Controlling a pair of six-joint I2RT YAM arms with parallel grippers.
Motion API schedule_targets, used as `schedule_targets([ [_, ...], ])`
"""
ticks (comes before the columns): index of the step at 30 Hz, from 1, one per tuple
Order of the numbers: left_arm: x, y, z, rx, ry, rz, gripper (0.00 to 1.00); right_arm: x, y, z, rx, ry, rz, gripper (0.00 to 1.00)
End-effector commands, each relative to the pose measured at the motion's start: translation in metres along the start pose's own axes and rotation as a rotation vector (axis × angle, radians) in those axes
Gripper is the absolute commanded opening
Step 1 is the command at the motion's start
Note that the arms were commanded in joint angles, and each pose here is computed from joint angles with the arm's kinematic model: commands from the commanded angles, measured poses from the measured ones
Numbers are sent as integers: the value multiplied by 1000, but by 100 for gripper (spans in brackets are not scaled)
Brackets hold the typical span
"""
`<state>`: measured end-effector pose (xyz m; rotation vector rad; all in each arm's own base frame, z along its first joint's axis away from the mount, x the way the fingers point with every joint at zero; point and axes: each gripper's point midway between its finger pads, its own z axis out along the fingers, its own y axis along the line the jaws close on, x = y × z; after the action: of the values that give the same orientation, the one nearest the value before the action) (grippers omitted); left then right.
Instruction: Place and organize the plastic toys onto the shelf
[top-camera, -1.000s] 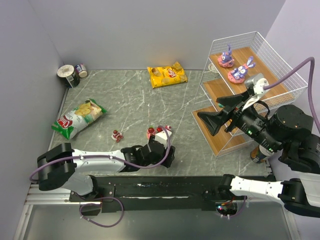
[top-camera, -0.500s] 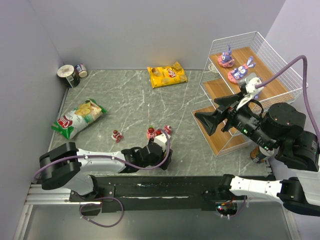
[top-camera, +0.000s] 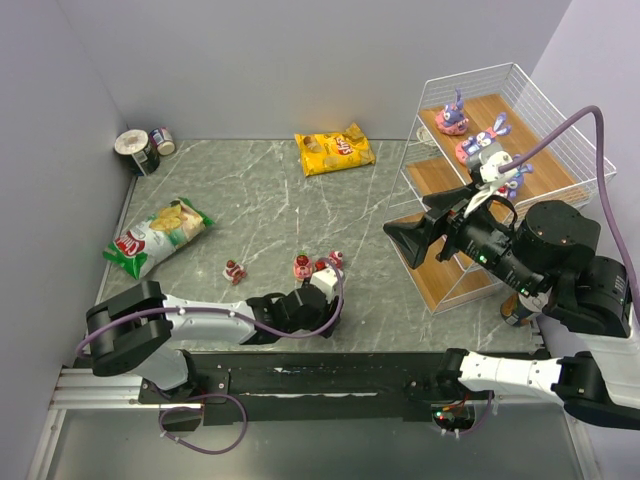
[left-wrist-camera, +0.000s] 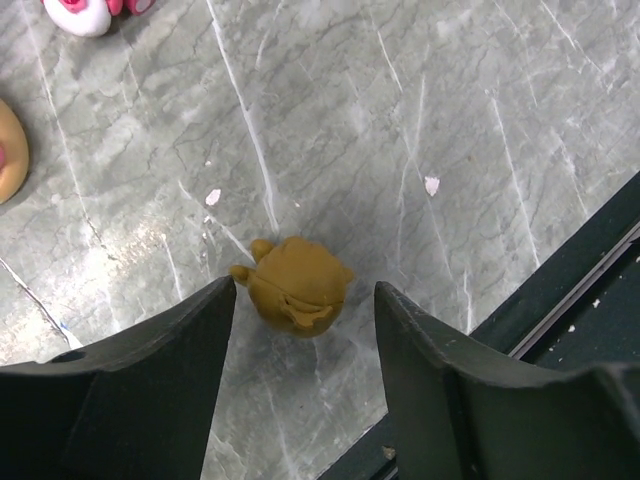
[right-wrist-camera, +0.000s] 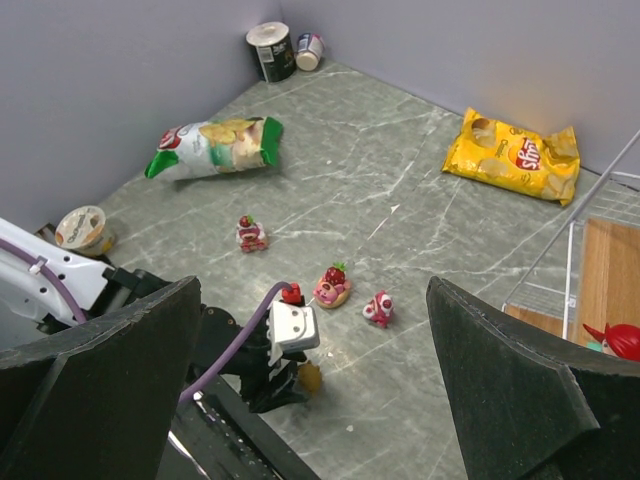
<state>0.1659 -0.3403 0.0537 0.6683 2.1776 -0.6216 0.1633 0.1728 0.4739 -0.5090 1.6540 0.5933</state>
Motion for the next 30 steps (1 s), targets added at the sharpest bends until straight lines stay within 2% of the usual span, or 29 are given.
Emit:
schedule_targets([
  [1, -18, -7, 1, 37, -52, -2, 62, -15, -4, -5, 15, -48, 16, 100],
  [6, -16, -6, 4, 41, -44, 1, 59, -15, -5, -5, 25, -46, 11, 100],
  [13, -17, -7, 6, 52, -40, 6, 49, -15, -6, -3, 28, -43, 4, 100],
  [16, -16, -8, 8, 53, -34, 9, 43, -15, -6, -3, 31, -45, 3, 100],
  [20, -20, -8, 8, 44, -40, 16, 26, -17, -7, -4, 32, -48, 2, 100],
  [26, -56, -7, 10, -5, -75, -4, 15, -20, -8, -5, 41, -58, 0, 100],
  [30, -104, -20, 6, 28, -128, -17, 14, -24, -11, -8, 48, -73, -2, 100],
])
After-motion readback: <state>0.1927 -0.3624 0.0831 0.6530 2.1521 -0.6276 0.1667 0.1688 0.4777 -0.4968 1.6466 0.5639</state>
